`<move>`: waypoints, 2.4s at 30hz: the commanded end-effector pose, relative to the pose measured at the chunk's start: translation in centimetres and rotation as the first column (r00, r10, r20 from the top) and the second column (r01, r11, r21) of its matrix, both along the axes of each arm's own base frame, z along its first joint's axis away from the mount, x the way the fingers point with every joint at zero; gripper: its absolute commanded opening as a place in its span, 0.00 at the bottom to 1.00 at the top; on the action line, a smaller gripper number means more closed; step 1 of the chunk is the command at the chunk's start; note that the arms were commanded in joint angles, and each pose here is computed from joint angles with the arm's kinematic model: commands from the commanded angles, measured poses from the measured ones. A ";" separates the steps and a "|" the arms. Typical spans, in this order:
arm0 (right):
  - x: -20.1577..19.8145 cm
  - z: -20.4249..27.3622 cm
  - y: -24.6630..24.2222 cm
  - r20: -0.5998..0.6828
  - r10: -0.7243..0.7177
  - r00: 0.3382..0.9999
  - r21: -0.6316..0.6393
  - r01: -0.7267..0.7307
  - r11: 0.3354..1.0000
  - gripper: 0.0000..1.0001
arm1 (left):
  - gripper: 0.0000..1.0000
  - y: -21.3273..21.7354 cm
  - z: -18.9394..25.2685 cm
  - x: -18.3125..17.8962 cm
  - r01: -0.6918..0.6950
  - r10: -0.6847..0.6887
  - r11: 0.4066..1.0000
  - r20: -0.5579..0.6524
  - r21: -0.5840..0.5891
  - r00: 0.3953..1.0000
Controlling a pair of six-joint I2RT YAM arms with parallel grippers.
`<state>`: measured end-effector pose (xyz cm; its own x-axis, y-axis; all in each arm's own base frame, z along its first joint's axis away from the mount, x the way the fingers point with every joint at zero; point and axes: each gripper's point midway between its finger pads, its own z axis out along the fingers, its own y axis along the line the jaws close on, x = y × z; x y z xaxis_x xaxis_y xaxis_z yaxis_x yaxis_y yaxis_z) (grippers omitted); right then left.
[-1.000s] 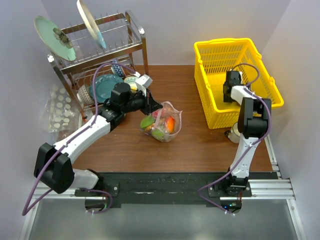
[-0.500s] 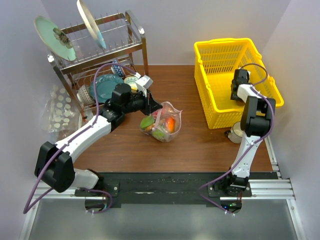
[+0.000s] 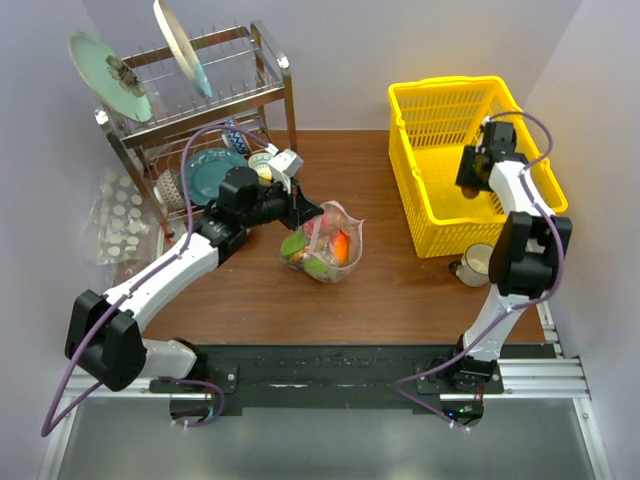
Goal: Place the food in the zip-top bag and seal the zipper
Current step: Pick up the fake fruit from the bin, then place the fake fruit in the zipper food storage bag.
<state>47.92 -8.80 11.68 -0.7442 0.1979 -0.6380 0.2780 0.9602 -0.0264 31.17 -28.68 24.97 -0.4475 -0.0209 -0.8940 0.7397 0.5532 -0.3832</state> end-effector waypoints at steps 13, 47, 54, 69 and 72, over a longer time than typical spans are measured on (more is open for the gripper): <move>-9.3 22.0 15.6 0.586 0.299 0.754 0.384 -0.583 0.716 0.32 | 0.00 0.2 3.7 -1.2 0.017 -0.014 0.999 0.088 -0.039 0.996; -23.3 16.3 37.6 0.594 0.674 0.439 0.312 -0.898 0.309 0.29 | 0.00 0.1 4.1 -1.2 -0.007 0.007 0.999 -0.004 0.038 1.000; -19.1 15.4 36.2 0.560 0.633 0.534 0.224 -0.833 0.505 0.38 | 0.00 -0.1 6.1 -1.5 -0.026 0.032 0.996 -0.071 0.087 0.997; -21.5 20.7 35.5 0.646 0.601 0.471 0.204 -0.865 0.458 0.99 | 0.00 0.4 7.0 -2.3 -0.052 0.061 0.993 -0.083 0.108 0.995; -22.5 22.0 34.4 0.682 0.555 0.476 0.211 -0.855 0.473 0.99 | 0.00 0.4 6.9 -2.3 -0.053 0.062 0.993 -0.083 0.105 0.995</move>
